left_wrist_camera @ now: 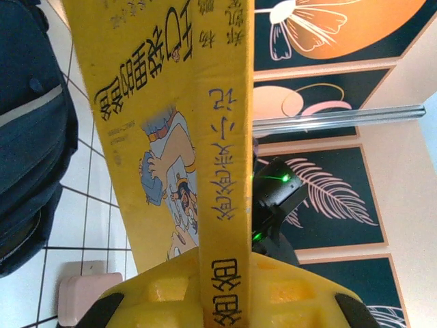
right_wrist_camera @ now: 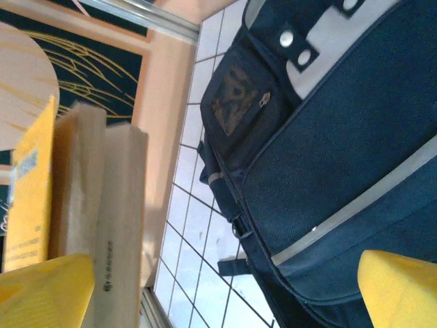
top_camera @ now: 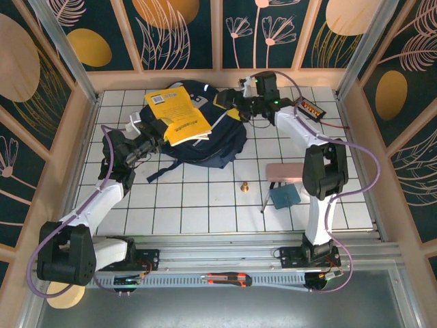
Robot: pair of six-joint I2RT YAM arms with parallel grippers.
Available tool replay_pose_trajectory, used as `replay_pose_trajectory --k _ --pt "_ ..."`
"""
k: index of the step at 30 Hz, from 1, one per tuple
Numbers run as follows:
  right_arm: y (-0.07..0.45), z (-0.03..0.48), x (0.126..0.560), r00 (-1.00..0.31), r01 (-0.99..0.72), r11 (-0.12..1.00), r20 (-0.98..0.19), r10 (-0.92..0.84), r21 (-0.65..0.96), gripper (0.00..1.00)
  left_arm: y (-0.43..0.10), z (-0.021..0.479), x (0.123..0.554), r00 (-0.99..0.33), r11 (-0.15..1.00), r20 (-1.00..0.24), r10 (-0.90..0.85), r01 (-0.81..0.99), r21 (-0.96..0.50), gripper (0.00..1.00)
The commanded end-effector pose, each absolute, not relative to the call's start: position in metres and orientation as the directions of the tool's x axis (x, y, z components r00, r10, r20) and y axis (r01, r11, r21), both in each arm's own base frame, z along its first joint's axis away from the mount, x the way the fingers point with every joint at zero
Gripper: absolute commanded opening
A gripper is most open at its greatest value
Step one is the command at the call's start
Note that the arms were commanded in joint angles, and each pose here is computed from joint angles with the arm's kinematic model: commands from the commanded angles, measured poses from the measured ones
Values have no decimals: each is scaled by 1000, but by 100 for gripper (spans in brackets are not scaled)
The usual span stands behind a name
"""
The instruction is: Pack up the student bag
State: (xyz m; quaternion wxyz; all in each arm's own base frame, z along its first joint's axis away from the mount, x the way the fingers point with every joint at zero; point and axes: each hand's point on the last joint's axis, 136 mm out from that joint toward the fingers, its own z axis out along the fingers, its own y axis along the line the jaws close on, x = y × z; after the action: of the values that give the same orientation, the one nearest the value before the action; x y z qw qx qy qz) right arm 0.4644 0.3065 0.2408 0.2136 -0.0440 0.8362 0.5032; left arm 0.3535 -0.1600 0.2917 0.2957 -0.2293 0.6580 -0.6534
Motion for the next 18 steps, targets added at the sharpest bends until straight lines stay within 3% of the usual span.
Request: replay_pose_trajectory --k 1,8,14,18 --pt "344 279 439 -856 -488 398 -515 -45 777 99 -166 336 349 -729 44 -204 -654 233 -972 0" --pt "386 257 414 -850 -527 296 -483 -212 797 99 -170 343 353 -740 43 -217 -637 247 -968 0" --pt "394 229 413 -872 -485 295 -428 -240 823 99 -174 359 353 -750 23 -241 -616 288 -957 0" --pt "410 254 393 -845 -507 106 -469 -257 856 99 -175 371 351 -754 -14 -250 -607 325 -946 0"
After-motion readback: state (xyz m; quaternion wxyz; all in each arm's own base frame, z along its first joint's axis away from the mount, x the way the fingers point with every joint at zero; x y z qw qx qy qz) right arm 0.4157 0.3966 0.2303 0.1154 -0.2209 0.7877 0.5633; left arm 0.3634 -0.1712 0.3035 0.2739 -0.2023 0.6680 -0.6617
